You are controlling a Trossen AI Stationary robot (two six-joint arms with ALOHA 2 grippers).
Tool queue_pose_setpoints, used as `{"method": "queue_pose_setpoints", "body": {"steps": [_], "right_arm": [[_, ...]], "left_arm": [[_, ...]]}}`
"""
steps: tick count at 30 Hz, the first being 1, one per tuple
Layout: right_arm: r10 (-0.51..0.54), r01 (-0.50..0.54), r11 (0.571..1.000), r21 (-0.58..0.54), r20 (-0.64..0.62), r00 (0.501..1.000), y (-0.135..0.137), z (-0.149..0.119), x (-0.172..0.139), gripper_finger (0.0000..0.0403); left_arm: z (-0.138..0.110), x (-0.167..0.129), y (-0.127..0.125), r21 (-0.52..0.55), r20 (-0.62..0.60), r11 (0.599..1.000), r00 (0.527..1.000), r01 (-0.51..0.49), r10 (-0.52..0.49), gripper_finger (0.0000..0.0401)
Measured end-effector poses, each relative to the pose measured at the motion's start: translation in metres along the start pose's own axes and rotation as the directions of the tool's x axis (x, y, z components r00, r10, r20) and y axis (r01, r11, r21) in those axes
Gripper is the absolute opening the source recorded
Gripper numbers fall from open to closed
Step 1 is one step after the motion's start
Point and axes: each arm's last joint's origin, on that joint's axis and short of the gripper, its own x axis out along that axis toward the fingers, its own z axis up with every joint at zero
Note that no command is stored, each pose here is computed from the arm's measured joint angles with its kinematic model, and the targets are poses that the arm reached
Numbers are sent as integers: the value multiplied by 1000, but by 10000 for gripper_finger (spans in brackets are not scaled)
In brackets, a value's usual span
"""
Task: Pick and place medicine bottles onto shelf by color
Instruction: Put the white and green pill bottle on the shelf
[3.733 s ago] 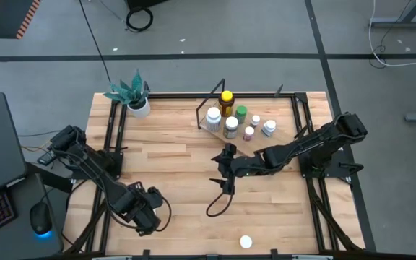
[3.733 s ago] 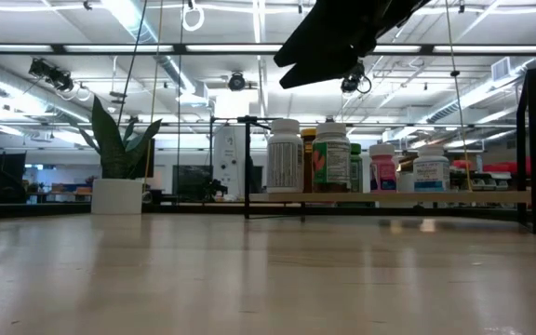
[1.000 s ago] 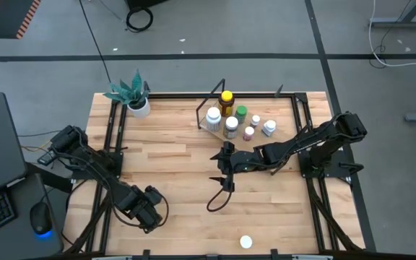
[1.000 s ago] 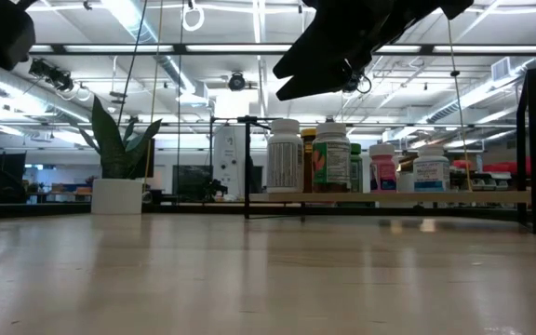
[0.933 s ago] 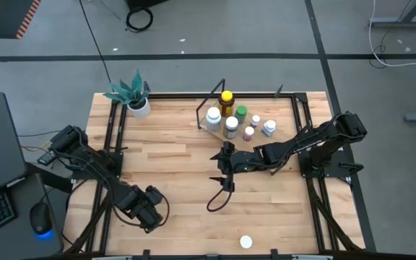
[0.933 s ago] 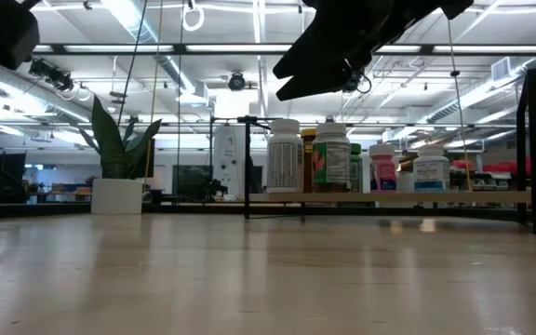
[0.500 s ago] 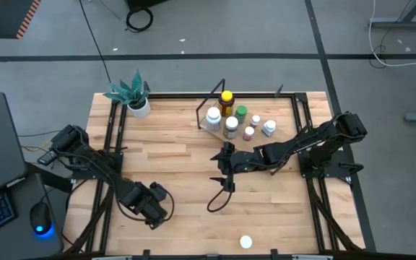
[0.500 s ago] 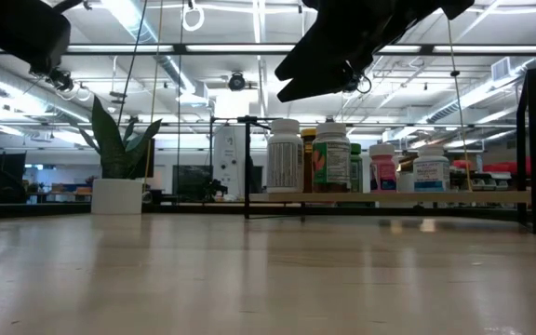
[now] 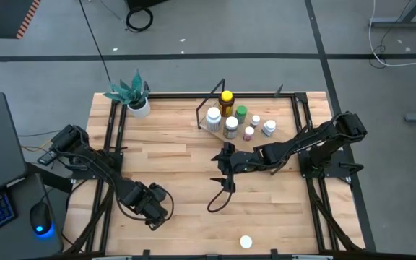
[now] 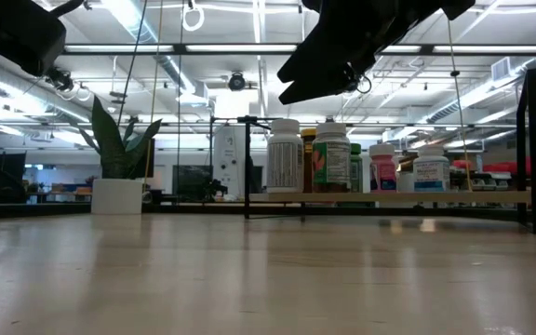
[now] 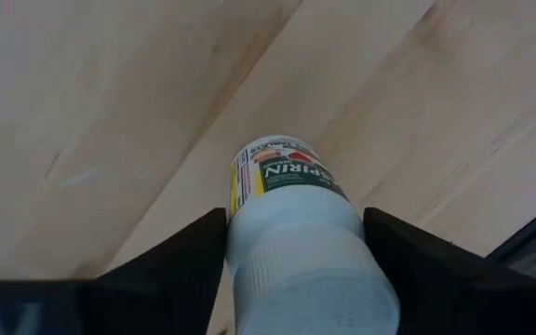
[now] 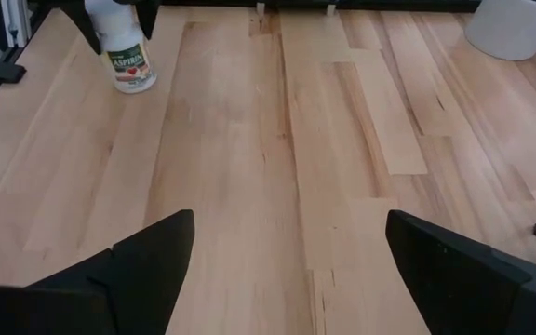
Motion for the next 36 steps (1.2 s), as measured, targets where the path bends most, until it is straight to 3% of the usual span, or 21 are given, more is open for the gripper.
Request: {"method": "queue_pose_setpoints", "body": {"steps": [6, 12, 15, 20, 26, 36], "right_arm": [[0, 0, 1000, 0, 0, 1000, 0, 0, 0, 363], [-3, 3, 1000, -5, -27, 1000, 0, -2, -1, 363], [-9, 9, 1000, -1, -73, 997, -2, -6, -4, 362], [-27, 38, 997, 63, -172, 985, -8, -11, -16, 358], [-33, 83, 984, 159, -298, 954, -12, -17, -47, 352], [-22, 113, 953, 283, -307, 951, -15, -13, -90, 348]], "left_arm": [[0, 0, 0, -3, -1, 1000, 1000, 1, -1, 263], [4, 0, -2, 19, 19, 1000, 1000, 23, -24, 217], [12, -2, -2, 62, 62, 997, 997, 38, -42, 214], [37, -5, 1, 163, 121, 985, 990, 51, -72, 216], [78, -10, 11, 326, 172, 943, 976, 67, -129, 214], [132, -22, 34, 510, 235, 859, 951, 54, -200, 218]]}}
